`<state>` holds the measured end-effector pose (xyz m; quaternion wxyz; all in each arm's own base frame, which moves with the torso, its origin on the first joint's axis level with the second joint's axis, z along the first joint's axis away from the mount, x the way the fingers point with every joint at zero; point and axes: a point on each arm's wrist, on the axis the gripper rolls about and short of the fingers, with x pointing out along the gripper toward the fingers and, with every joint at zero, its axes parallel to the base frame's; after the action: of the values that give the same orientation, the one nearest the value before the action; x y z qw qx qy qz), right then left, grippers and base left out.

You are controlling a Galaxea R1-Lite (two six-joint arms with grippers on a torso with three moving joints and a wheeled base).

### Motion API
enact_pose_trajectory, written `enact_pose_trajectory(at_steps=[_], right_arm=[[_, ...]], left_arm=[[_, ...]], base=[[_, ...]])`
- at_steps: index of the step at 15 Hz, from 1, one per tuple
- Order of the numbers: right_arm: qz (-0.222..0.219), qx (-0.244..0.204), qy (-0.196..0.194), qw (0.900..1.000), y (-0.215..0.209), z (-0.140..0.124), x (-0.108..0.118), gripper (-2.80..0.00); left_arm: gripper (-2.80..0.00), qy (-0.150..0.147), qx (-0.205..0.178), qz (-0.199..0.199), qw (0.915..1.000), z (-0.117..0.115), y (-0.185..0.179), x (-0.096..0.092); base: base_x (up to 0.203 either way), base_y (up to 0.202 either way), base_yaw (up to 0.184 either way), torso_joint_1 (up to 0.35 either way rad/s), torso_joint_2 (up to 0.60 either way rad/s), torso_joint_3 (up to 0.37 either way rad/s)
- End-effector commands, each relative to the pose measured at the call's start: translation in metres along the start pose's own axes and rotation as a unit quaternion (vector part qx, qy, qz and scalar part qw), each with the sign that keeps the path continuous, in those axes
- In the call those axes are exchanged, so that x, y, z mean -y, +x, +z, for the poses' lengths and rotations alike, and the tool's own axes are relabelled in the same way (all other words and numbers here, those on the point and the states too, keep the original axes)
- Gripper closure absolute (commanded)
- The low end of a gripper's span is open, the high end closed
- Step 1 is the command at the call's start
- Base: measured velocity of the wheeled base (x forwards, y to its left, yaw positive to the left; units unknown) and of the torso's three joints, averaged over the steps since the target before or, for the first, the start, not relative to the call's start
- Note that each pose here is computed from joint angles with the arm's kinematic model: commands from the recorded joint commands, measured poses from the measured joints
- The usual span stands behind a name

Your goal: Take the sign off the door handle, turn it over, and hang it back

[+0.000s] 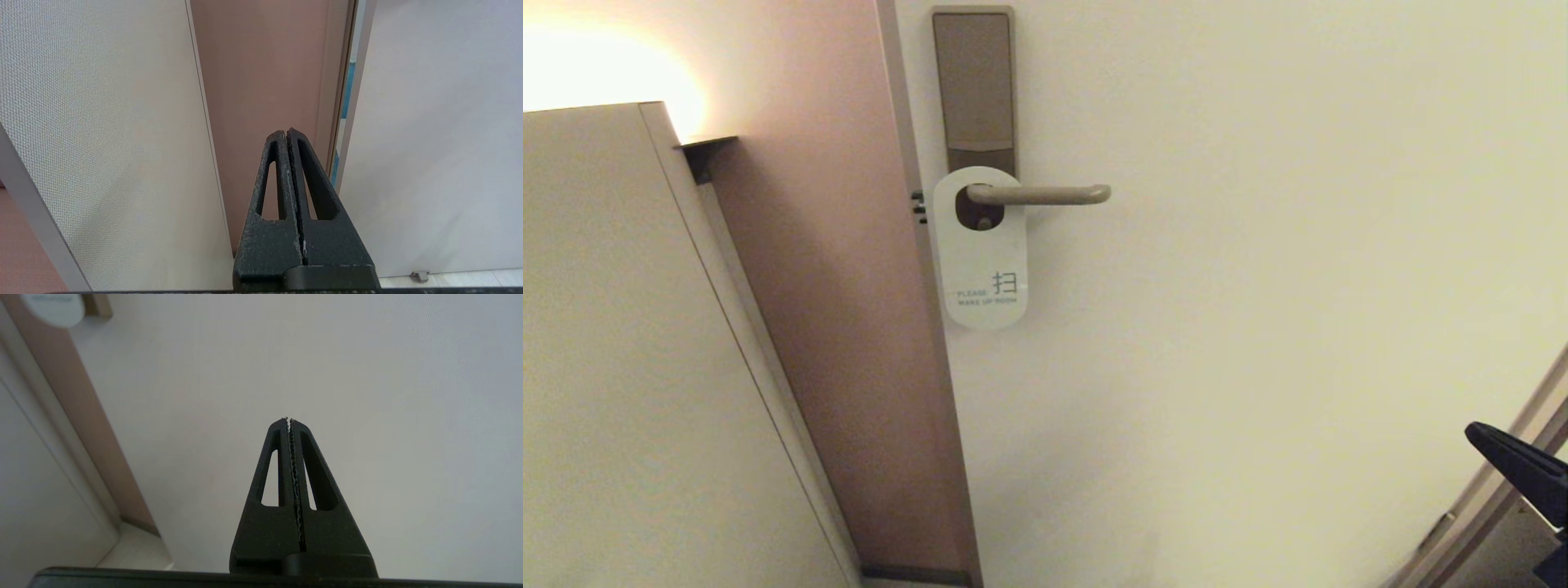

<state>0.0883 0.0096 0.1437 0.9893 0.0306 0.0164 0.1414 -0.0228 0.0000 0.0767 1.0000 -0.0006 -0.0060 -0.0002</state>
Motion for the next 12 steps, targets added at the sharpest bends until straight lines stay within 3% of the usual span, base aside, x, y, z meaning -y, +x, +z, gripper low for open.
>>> enact_pose_trajectory(at_steps=[1,6,12], right_arm=[[0.001,0.035,-0.005,0.999,-0.026,0.001,-0.006,0.0],[-0.006,0.03,0.013,0.999,-0.073,-0.025,-0.016,0.0],[-0.059,0.012,0.013,0.998,-0.106,-0.059,-0.021,0.0]], left_arm=[[0.0,0.0,-0.001,0.0,1.0,0.0,0.0,0.0],[0.0,0.0,-0.001,-0.001,1.0,0.0,0.0,0.0],[0.0,0.0,-0.001,0.0,1.0,0.0,0.0,0.0]], base=[[0.0,0.0,0.0,0.0,0.0,0.0],[0.0,0.0,0.0,0.0,0.0,0.0],[0.0,0.0,0.0,0.0,0.0,0.0]])
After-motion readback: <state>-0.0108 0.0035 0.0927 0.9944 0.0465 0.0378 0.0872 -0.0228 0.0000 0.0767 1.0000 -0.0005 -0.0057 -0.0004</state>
